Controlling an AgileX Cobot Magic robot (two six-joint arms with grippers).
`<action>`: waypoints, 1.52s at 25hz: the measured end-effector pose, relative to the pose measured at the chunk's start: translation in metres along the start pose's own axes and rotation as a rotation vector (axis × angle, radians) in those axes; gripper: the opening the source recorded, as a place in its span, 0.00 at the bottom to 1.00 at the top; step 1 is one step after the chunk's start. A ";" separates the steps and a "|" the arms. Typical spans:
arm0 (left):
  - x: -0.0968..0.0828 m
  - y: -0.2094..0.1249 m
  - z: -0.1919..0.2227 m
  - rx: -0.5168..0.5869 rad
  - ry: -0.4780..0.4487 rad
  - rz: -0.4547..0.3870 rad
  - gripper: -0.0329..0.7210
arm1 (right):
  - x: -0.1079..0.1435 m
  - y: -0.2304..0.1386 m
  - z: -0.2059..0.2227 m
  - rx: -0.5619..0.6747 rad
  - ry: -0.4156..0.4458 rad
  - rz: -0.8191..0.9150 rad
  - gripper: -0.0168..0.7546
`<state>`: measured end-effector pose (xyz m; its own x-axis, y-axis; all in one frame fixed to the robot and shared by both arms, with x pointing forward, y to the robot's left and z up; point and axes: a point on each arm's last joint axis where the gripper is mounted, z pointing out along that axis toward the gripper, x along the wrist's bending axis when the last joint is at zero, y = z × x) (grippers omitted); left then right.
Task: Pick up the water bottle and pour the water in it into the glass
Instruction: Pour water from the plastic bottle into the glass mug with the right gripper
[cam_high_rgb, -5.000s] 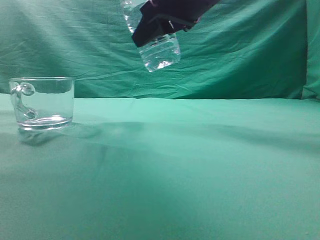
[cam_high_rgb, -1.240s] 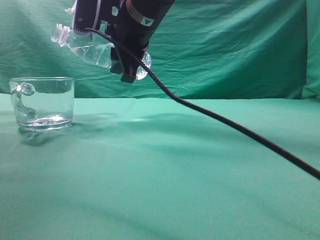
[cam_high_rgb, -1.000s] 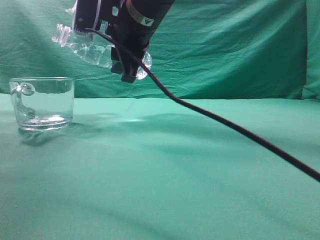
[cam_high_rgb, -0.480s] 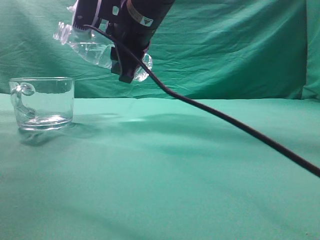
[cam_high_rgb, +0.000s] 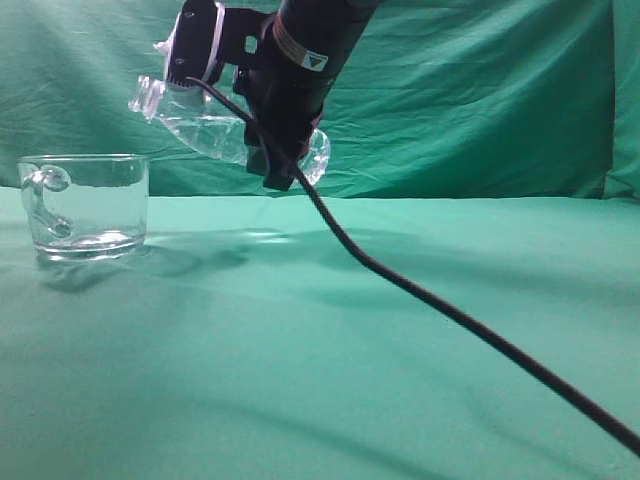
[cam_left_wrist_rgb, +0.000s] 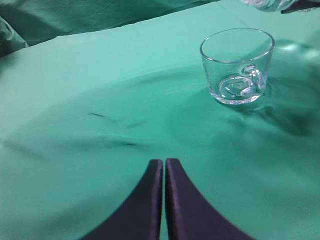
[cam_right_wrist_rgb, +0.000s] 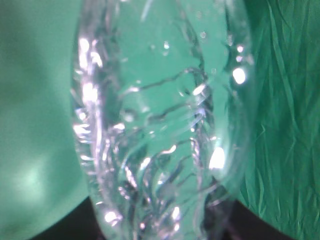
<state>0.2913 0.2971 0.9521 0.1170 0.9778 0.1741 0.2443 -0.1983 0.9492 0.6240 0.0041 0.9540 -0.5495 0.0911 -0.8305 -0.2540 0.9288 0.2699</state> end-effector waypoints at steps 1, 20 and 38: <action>0.000 0.000 0.000 0.000 0.000 0.000 0.04 | 0.000 0.000 0.000 0.000 0.000 -0.001 0.43; 0.000 0.000 0.000 0.000 0.000 0.000 0.04 | -0.001 0.002 0.000 -0.018 -0.015 -0.106 0.43; 0.000 0.000 0.000 0.000 0.000 0.000 0.04 | 0.002 0.011 -0.003 0.006 -0.040 -0.208 0.43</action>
<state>0.2913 0.2971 0.9521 0.1170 0.9778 0.1741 0.2443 -0.1983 0.9492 0.6175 0.0131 0.9571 -0.4537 -0.0887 -0.8867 -0.3538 0.9312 0.0879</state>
